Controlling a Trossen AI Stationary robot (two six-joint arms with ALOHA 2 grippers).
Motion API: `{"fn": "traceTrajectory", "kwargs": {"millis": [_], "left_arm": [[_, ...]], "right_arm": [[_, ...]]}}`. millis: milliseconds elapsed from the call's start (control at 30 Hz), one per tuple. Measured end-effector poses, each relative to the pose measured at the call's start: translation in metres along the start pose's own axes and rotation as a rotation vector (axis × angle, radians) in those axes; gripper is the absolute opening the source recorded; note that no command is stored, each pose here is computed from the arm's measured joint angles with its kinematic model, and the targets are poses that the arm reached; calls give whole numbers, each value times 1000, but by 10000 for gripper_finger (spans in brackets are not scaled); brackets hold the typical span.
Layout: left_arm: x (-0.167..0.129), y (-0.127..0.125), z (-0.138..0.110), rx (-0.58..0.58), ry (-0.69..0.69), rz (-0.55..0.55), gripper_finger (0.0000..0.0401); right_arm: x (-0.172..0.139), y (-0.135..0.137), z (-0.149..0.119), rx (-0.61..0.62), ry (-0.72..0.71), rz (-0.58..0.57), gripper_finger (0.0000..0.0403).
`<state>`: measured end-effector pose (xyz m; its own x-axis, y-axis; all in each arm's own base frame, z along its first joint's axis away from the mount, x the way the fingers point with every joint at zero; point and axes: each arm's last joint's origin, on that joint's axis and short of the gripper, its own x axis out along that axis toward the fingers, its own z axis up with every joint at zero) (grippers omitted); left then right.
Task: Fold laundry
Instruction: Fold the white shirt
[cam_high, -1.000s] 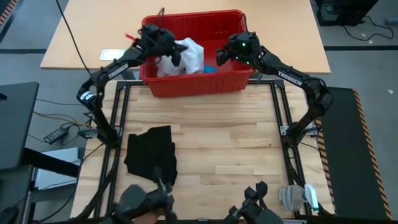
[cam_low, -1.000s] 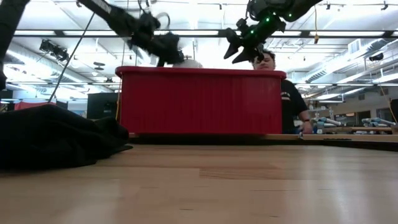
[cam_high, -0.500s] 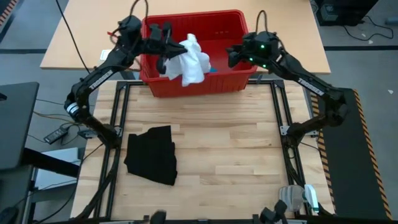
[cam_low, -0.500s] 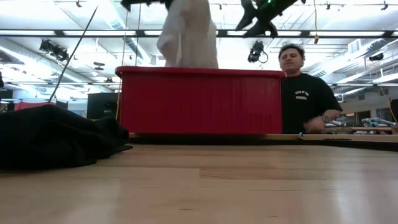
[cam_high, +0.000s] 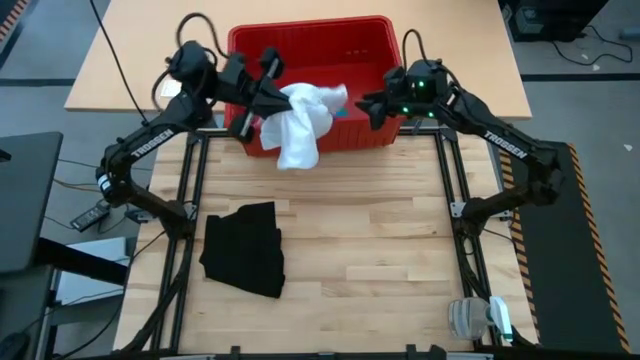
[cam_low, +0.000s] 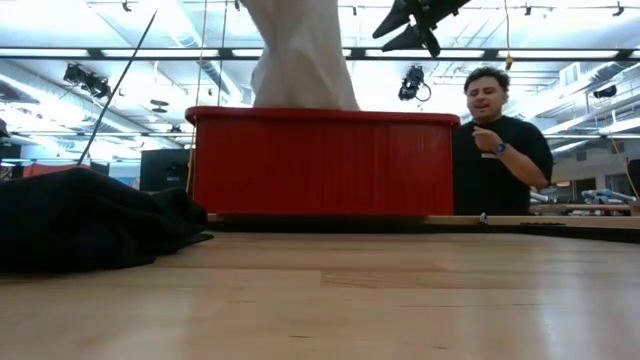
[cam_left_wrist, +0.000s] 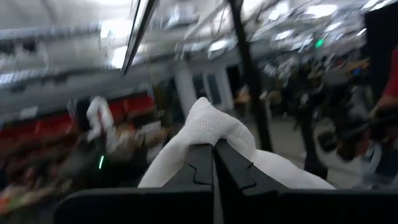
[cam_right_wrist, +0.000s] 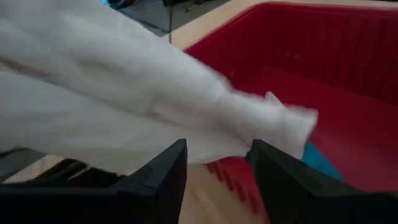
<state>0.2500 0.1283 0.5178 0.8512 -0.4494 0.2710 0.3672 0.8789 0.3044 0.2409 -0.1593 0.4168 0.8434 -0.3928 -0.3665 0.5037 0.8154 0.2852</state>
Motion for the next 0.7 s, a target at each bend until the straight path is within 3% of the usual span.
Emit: {"fn": "traceTrajectory", "kwargs": {"millis": [100,400,700], "left_arm": [[10,-9,10,29,-91,-1,0],[39,-35,20,-50,-234,18,0],[70,-75,26,-89,-316,-135,0]], "right_arm": [[-9,8,-4,-3,32,17,179],[-52,31,-24,-22,218,136,174],[-64,39,-28,-100,228,172,174]]}}
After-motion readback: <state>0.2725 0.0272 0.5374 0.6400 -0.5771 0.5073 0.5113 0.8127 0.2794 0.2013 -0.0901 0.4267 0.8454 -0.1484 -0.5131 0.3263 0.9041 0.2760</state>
